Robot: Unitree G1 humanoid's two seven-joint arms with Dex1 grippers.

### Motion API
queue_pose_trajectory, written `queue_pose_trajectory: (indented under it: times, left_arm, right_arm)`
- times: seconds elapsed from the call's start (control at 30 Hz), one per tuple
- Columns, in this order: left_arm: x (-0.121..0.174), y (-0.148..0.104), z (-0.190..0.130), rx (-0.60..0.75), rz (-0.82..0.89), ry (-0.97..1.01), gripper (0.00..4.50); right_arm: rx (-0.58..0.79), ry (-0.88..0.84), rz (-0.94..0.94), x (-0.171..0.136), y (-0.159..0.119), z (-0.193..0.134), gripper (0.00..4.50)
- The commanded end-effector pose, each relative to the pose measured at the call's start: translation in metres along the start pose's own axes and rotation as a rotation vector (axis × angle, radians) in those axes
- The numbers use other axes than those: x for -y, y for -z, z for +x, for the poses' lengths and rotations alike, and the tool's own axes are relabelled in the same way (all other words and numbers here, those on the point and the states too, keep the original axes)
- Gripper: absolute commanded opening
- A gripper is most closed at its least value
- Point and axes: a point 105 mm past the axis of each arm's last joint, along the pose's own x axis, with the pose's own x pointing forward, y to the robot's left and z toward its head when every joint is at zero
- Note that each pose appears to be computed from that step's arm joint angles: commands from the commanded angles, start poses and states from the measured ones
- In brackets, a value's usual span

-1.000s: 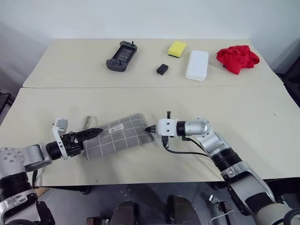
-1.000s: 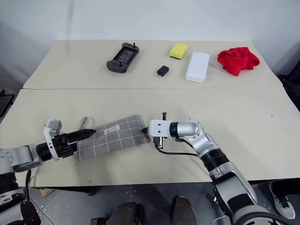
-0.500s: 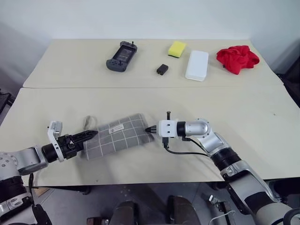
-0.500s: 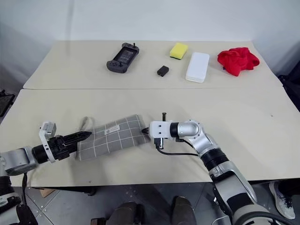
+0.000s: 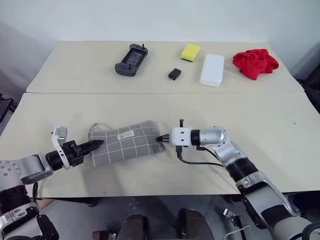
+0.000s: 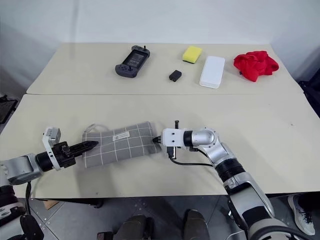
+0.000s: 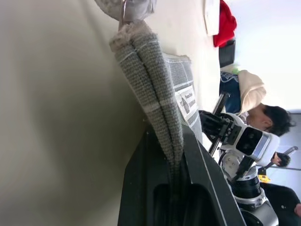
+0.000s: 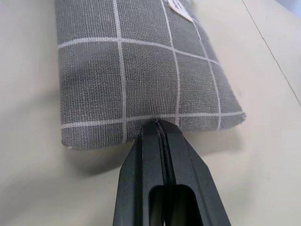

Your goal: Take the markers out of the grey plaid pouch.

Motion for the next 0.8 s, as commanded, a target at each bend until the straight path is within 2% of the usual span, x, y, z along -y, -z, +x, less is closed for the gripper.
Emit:
queue_pose_trajectory:
  times: [0.03, 0.1, 0.33, 0.43, 0.5, 0.53, 0.67, 0.77, 0.8]
  left_arm:
    - [0.027, -0.012, 0.004, 0.045, 0.094, 0.120, 0.00]
    - [0.044, -0.025, 0.002, 0.106, 0.202, 0.176, 0.00]
    - [0.092, -0.059, 0.005, 0.345, 0.601, 0.328, 0.00]
    - [0.110, -0.054, 0.029, 0.361, 0.945, 0.352, 0.00]
    - [0.112, -0.032, 0.051, 0.274, 1.170, 0.406, 0.00]
    - [0.110, -0.020, 0.060, 0.234, 1.249, 0.445, 0.00]
    - [0.099, -0.001, 0.089, 0.223, 1.495, 0.451, 0.00]
    - [0.085, 0.019, 0.104, 0.213, 1.641, 0.464, 0.00]
    - [0.080, 0.025, 0.106, 0.200, 1.653, 0.473, 0.00]
  right_arm:
    - [0.144, 0.095, 0.081, 0.017, -0.019, -0.024, 0.18]
    - [0.198, 0.122, 0.200, 0.025, -0.023, -0.049, 0.47]
    - [0.158, 0.243, 0.354, 0.041, -0.005, -0.107, 2.67]
    - [0.181, 0.292, 0.528, 0.057, -0.002, -0.134, 3.62]
    - [0.286, 0.293, 0.636, 0.073, -0.022, -0.142, 4.31]
    - [0.338, 0.283, 0.682, 0.081, -0.035, -0.142, 4.45]
    - [0.435, 0.230, 0.843, 0.105, -0.072, -0.132, 4.45]
    - [0.432, 0.173, 0.997, 0.113, -0.089, -0.119, 4.45]
    - [0.376, 0.140, 1.055, 0.109, -0.088, -0.113, 4.45]
